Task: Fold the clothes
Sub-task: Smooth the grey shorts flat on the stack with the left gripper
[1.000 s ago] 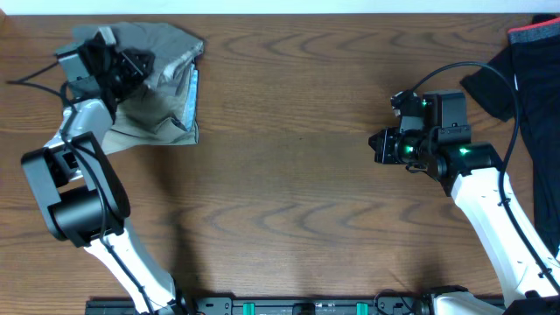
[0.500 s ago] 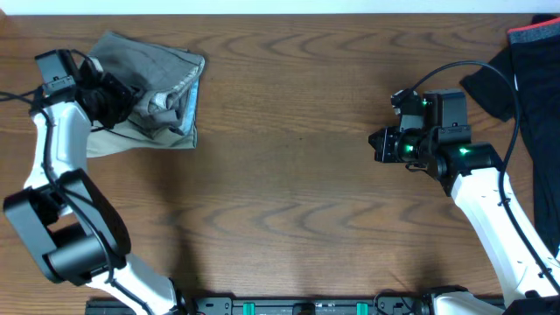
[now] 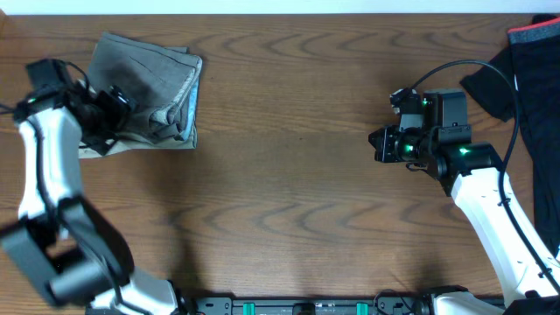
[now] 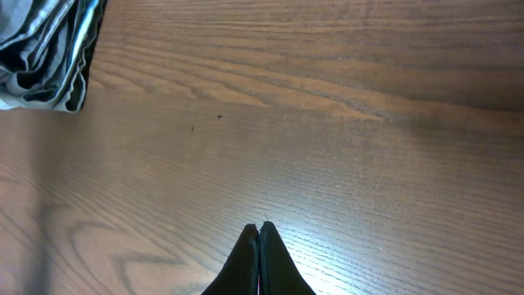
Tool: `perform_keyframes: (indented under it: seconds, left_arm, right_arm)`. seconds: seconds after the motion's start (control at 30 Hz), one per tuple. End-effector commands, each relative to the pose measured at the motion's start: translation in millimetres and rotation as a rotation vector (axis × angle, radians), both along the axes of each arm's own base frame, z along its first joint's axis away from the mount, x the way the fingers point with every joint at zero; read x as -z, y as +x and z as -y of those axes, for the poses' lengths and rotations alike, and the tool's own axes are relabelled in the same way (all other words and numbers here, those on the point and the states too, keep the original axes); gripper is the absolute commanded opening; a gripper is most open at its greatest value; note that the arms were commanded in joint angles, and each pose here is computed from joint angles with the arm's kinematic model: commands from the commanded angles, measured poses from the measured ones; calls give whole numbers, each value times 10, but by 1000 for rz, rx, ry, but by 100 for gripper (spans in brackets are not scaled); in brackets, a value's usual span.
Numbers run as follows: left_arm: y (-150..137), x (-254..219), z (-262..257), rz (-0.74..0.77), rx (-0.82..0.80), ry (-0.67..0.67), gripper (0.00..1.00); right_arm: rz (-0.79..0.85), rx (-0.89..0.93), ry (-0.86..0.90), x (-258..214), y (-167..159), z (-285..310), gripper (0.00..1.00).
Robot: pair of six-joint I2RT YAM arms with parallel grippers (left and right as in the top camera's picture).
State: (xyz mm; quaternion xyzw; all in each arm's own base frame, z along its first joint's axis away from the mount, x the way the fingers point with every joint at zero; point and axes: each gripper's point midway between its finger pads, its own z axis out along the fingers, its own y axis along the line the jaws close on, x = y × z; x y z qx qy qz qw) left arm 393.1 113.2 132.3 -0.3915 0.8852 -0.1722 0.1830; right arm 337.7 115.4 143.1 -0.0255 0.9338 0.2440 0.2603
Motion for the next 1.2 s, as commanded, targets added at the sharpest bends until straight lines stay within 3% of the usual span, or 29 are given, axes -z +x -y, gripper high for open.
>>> perform_keyframes:
  seconds: [0.0, 0.1, 0.17, 0.23, 0.37, 0.6, 0.73, 0.87, 1.03, 1.1, 1.17]
  left_arm:
    - [-8, -681, 71, 186, 124, 152, 84]
    - [61, -869, 188, 261, 218, 233, 29]
    - [108, -809, 190, 246, 251, 289, 6]
    - [153, -617, 138, 191, 255, 339, 6]
    - [261, -106, 145, 93, 315, 317, 6]
    - [99, 918, 277, -154, 391, 155, 6]
    - [20, 1113, 421, -194, 445, 83, 6]
    - [52, 953, 454, -152, 454, 85, 6]
    - [115, 178, 529, 32, 457, 129, 8]
    - [75, -208, 571, 115, 464, 173, 17]
    - [-4, -579, 658, 198, 485, 219, 36]
  right_arm:
    - [39, -25, -10, -49, 36, 4, 1]
    - [68, -25, -6, -91, 89, -5, 2]
    - [85, -25, -3, -116, 119, -10, 2]
    - [88, -25, -3, -120, 124, -10, 2]
    - [78, -16, 3, -114, 116, -10, 3]
    - [45, -17, -2, -66, 57, -2, 3]
    - [39, -18, -3, -57, 45, 0, 2]
    - [34, -18, -4, -50, 37, 1, 2]
    - [39, -14, -14, -46, 46, 19, 2]
    - [51, 0, -31, -49, 79, 50, 3]
    - [79, 11, -41, -79, 138, 70, 4]
